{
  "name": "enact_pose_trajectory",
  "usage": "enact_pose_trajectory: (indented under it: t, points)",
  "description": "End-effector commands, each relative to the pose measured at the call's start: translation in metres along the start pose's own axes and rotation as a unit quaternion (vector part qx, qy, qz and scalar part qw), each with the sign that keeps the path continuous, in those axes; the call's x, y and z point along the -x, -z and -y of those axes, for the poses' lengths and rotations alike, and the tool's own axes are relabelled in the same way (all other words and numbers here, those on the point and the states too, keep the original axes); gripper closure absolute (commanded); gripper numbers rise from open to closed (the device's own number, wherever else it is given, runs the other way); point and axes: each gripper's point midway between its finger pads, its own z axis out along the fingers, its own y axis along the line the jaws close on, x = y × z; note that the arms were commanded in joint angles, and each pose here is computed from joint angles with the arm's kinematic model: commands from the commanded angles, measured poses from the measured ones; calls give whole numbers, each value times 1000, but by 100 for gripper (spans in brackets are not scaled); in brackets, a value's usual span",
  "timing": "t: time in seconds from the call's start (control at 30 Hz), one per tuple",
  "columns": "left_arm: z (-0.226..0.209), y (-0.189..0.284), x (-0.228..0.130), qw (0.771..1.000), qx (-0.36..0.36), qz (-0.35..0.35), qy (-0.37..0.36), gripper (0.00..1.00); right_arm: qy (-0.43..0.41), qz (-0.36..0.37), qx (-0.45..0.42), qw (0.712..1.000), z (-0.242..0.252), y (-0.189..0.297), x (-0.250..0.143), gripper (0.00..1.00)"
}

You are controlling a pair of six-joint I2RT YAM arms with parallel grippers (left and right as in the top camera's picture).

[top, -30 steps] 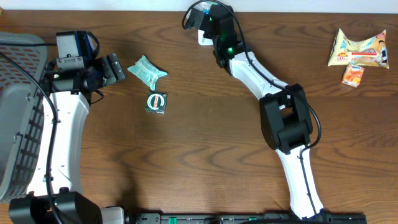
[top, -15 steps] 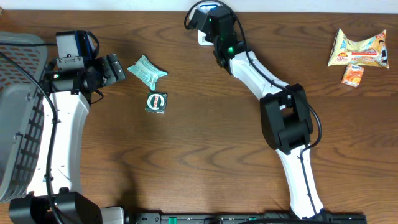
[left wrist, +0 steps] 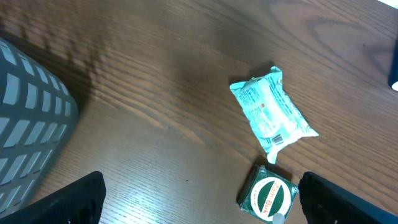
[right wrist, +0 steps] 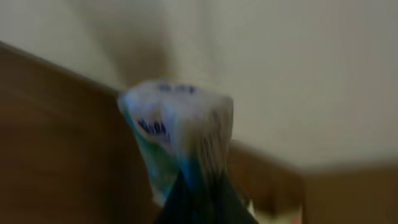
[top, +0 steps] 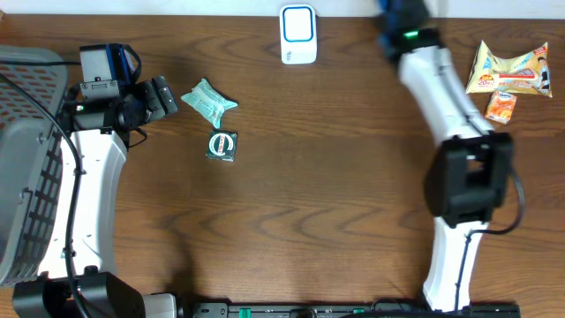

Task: Scan the item barcode
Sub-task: 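Carry the green pack to the right edge beside the orange pack, release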

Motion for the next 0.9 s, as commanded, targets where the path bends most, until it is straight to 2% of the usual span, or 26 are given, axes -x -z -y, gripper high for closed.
enact_pose_trajectory:
  t: [0.0, 0.13, 0.3, 0.4, 0.5, 0.67, 0.87]
  points:
    - [-3, -3, -3, 1000, 6, -5, 5, 3, -122, -94, -33, 987, 50, -22, -69, 99]
    - [-3, -3, -3, 1000, 6, -5, 5, 2, -207, -193, -31, 959, 87, -33, -148, 98]
    - [-3, -3, -3, 1000, 6, -5, 5, 2, -322, -247, 41, 913, 104, -38, -211, 98]
    - [-3, -3, -3, 1000, 6, -5, 6, 3, -389, -254, 72, 883, 116, -40, -233, 98]
    - [-3, -3, -3, 1000, 6, -5, 5, 2, -430, -257, 65, 863, 135, -42, -254, 99]
    - [-3, -3, -3, 1000, 6, -5, 5, 2, -451, -267, 45, 851, 157, -43, -281, 98]
    - [-3, -3, -3, 1000, 6, -5, 5, 2, -454, -284, 35, 844, 159, -46, -300, 97]
